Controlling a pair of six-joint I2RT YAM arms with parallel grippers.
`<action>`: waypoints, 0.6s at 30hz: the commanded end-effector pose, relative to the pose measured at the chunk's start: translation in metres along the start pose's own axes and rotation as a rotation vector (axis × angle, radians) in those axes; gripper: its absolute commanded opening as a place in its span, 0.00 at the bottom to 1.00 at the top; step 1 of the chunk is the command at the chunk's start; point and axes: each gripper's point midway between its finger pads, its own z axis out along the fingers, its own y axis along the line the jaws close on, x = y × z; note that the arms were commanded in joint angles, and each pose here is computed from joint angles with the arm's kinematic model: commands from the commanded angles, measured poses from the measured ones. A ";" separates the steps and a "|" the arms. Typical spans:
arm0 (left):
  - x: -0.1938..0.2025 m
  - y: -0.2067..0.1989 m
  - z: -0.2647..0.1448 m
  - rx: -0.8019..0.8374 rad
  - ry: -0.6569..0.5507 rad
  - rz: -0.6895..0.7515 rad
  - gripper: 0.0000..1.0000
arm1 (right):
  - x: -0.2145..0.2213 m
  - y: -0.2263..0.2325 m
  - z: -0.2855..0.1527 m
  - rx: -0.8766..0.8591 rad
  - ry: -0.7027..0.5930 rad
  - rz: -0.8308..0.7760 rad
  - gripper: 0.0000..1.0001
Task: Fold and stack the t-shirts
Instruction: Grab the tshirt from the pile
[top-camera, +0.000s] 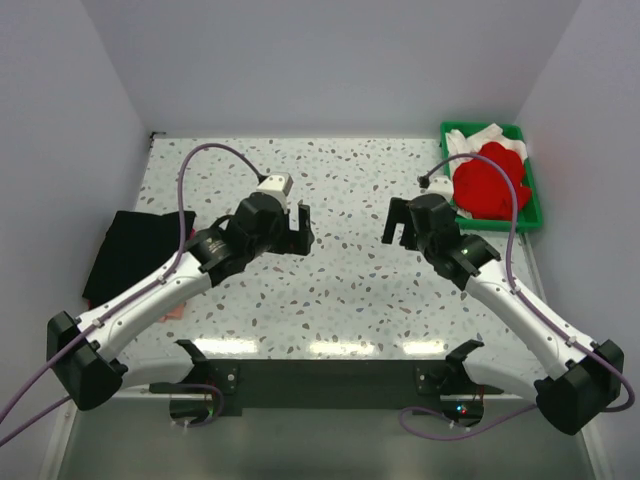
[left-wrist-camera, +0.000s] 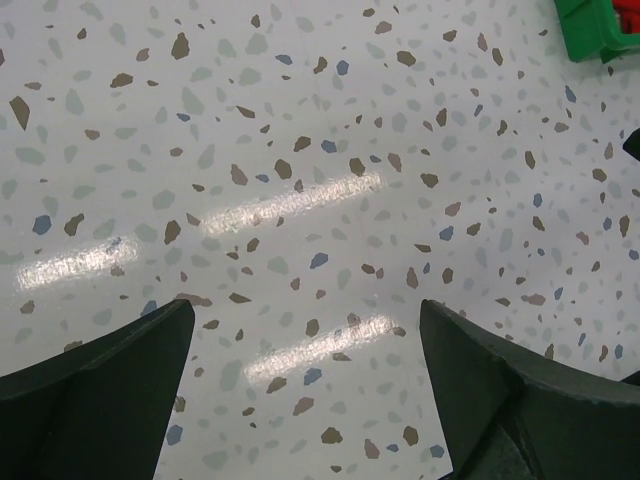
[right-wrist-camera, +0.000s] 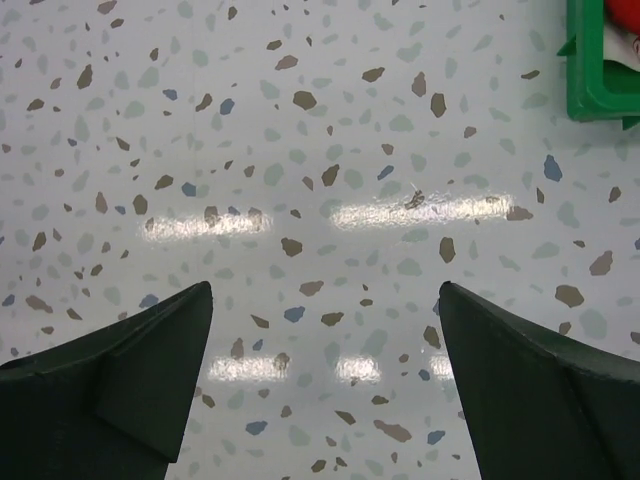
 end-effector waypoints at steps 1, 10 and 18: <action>-0.023 0.000 -0.014 0.004 -0.064 0.029 1.00 | -0.028 0.003 -0.004 0.006 -0.095 0.004 0.99; -0.026 0.002 -0.020 0.000 -0.076 0.055 1.00 | -0.092 0.001 0.067 0.099 -0.077 -0.083 0.99; -0.029 0.004 -0.026 0.008 -0.100 0.052 1.00 | -0.179 -0.116 0.164 0.348 -0.097 0.175 0.97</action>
